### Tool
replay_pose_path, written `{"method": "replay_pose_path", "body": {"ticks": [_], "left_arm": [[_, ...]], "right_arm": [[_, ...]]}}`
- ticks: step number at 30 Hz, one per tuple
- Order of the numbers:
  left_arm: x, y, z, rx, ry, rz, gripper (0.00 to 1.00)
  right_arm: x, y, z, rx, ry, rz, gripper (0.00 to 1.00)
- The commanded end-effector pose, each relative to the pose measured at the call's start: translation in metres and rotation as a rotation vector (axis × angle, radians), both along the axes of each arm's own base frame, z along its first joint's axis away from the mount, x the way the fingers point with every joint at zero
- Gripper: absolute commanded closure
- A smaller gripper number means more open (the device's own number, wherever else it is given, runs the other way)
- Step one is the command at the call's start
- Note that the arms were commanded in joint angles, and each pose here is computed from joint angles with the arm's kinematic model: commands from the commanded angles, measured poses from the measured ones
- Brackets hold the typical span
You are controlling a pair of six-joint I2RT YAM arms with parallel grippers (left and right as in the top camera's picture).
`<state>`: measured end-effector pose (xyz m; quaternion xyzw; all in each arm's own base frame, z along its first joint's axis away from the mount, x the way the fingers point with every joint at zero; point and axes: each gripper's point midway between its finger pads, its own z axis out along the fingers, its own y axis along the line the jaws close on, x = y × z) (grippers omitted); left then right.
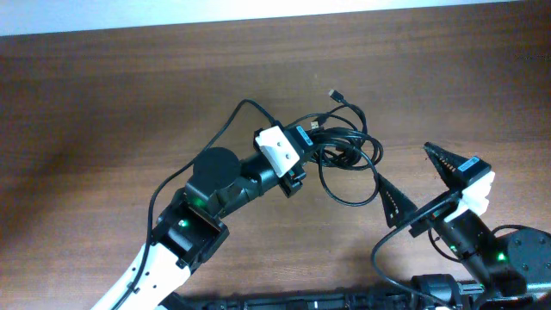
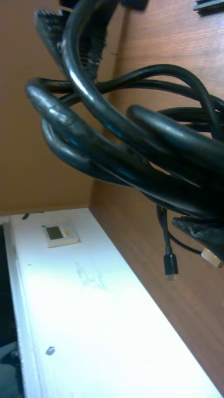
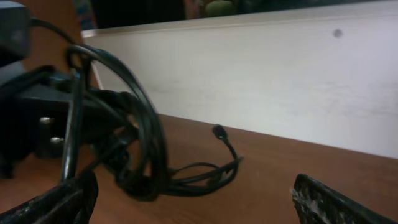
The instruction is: Untangle cables
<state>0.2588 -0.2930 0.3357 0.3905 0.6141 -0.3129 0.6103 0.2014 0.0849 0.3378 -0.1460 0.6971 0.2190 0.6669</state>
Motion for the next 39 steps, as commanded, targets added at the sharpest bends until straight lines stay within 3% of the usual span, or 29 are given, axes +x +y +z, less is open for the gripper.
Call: {"method": "replay_pose_path", "body": {"ticks": [1,9,15,20,22,23,25,30,35,39], "left_arm": [[0.001,0.002,0.005,0.02,-0.045,0.009,1.0],[0.0,0.002,-0.001,0.054,-0.063,-0.001,1.0],[0.017,0.014,-0.005,0.078,-0.051,0.123,1.0],[0.001,0.001,-0.003,0.027,0.01,0.05,1.0],[-0.007,-0.005,0.006,0.002,-0.016,0.023,1.0],[-0.009,-0.007,0.008,-0.005,-0.023,0.018,1.0],[-0.01,-0.008,0.011,-0.014,-0.032,0.015,1.0],[-0.01,-0.007,0.004,0.007,-0.012,0.015,1.0],[0.003,0.024,-0.065,0.399,-0.049,0.135,1.0],[0.01,0.041,-0.083,0.486,-0.008,0.22,1.0]], "right_arm": [[-0.012,0.016,0.011,-0.026,-0.061,0.11,0.01],[-0.014,0.018,0.011,-0.04,-0.073,0.128,0.01],[-0.014,0.018,0.01,-0.041,-0.069,0.126,0.01],[-0.01,0.012,0.005,-0.061,-0.055,0.084,0.03],[-0.009,0.011,0.001,-0.073,-0.047,0.08,0.58],[-0.01,0.012,0.001,-0.073,-0.048,0.088,0.79],[-0.013,0.016,0.002,-0.081,-0.056,0.118,0.95],[-0.012,0.015,0.002,-0.081,-0.056,0.105,0.96],[-0.001,-0.002,-0.009,-0.085,-0.004,-0.01,0.96],[0.001,-0.006,-0.011,-0.086,0.008,-0.035,0.96]]}}
